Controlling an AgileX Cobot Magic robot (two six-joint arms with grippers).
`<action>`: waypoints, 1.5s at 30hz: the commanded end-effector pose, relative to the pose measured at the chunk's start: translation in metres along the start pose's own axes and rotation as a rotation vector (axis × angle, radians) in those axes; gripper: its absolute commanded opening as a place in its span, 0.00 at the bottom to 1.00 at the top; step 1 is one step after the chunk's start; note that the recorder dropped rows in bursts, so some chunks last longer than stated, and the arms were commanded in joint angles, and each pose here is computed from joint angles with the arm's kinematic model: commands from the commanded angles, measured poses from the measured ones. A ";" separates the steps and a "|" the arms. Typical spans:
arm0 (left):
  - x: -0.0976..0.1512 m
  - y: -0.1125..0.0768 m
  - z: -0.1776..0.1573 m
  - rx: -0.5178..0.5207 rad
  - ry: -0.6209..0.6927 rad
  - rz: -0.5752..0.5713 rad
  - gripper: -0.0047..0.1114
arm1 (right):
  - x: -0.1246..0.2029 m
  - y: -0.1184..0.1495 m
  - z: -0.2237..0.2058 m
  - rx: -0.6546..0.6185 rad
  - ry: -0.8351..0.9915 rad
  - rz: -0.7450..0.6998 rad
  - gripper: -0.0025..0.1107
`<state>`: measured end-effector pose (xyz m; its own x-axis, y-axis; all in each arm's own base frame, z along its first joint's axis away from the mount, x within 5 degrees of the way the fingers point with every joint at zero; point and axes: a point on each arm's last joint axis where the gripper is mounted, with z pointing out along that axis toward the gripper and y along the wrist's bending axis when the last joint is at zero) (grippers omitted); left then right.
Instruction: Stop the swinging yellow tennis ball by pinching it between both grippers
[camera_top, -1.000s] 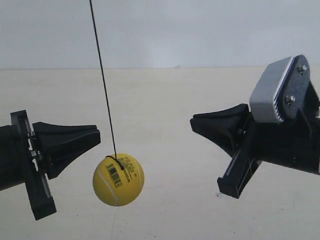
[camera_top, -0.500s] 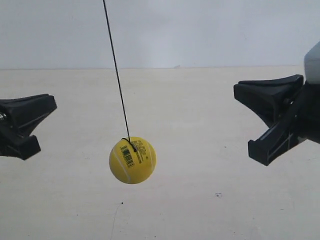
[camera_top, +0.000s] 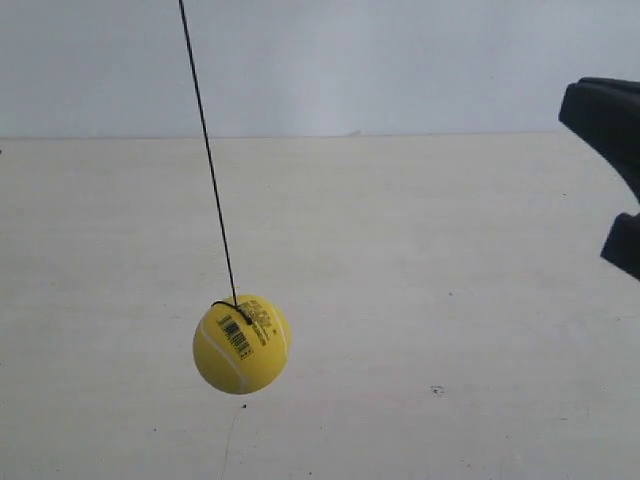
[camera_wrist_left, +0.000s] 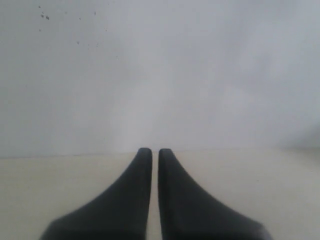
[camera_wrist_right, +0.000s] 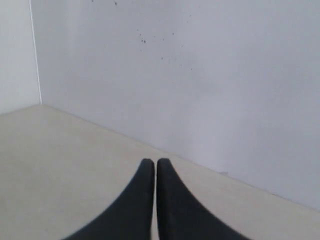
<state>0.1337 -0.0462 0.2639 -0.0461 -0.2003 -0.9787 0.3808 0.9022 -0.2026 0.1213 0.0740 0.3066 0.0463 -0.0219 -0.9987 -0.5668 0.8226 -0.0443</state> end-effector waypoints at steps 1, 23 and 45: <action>-0.009 -0.001 -0.016 -0.033 -0.042 -0.027 0.08 | -0.010 0.001 -0.016 0.012 -0.071 0.017 0.02; -0.016 -0.004 -0.065 -0.081 -0.149 -0.080 0.08 | -0.015 0.003 -0.059 0.047 -0.192 0.223 0.02; 0.091 -0.034 0.011 0.618 0.364 0.006 0.08 | 0.098 0.049 0.047 -0.643 0.235 0.207 0.02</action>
<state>0.1271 -0.0978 0.1863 -0.3208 0.0164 -0.9470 0.8108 0.5216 -0.2656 0.1387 0.1372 0.2094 -0.2802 -0.0654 -0.9577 -0.9029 0.3568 0.2398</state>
